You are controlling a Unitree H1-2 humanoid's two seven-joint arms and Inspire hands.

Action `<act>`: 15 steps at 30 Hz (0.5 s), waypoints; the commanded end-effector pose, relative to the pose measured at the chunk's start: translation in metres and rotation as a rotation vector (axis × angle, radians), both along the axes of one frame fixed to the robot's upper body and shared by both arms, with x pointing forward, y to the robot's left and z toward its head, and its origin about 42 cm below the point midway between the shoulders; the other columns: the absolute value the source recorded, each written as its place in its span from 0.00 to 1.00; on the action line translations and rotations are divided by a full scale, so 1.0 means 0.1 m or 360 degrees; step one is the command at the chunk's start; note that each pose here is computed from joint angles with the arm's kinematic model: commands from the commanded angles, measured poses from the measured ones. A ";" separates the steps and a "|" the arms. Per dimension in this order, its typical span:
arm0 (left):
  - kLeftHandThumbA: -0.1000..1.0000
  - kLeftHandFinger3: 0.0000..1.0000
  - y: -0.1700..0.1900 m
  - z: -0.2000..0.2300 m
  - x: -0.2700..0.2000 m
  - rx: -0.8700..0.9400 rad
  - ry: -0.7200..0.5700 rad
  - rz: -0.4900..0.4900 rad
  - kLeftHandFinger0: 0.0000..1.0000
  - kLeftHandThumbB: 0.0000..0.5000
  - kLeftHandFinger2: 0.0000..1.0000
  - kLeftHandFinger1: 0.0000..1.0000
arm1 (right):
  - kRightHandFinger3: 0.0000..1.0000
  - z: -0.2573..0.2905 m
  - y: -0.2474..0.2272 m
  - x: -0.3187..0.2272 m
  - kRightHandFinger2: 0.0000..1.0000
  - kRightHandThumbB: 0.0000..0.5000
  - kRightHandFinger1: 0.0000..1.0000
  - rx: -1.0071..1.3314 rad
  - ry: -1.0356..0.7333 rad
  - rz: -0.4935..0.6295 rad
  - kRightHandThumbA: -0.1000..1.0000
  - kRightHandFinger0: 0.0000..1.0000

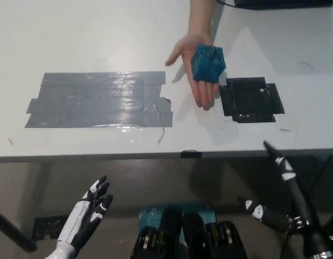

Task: A person hands a rubik's cube to the robot and rhe robot picks it up with its right hand and places it on the black spot on the desk infron tof it

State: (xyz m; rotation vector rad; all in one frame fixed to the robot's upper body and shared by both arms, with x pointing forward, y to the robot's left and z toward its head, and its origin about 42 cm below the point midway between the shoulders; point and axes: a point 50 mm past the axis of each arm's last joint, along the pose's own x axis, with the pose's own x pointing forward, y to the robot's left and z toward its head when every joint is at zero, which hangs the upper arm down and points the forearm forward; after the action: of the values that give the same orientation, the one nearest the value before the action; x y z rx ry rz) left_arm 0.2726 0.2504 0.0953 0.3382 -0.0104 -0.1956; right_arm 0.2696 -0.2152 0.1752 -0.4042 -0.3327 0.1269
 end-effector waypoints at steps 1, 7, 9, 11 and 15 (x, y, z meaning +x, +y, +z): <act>0.89 1.00 -0.04 0.14 0.05 0.0009 -0.0112 -0.0060 1.00 0.35 1.00 1.00 | 1.00 0.94 -0.01 0.07 1.00 0.54 1.00 -0.0089 -0.0419 -0.0004 0.91 1.00; 0.89 1.00 -0.04 0.19 0.09 0.0014 -0.0111 -0.0068 1.00 0.37 1.00 1.00 | 1.00 1.59 -0.02 0.56 1.00 0.62 1.00 -0.0283 -0.0457 0.0089 0.92 1.00; 0.90 1.00 -0.04 0.19 0.10 0.0019 -0.0116 -0.0073 1.00 0.38 1.00 1.00 | 1.00 1.77 -0.03 0.77 1.00 0.65 1.00 -0.0407 -0.0430 0.0129 0.94 1.00; 0.90 1.00 -0.03 0.20 0.11 0.0015 -0.0131 -0.0076 1.00 0.37 1.00 1.00 | 1.00 1.96 -0.01 1.06 1.00 0.69 1.00 -0.0513 -0.0388 0.0168 0.94 1.00; 0.89 1.00 -0.03 0.22 0.13 0.0016 -0.0138 -0.0077 1.00 0.37 1.00 1.00 | 1.00 2.18 0.04 1.45 1.00 0.76 1.00 -0.0649 -0.0276 0.0221 0.93 1.00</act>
State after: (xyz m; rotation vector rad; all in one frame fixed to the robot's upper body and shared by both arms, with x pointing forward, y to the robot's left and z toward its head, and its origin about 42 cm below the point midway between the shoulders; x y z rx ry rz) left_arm 0.2770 0.2493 0.0985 0.3405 -0.0203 -0.1995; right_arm 0.3779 -0.2151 0.3557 -0.6778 -0.6289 0.2034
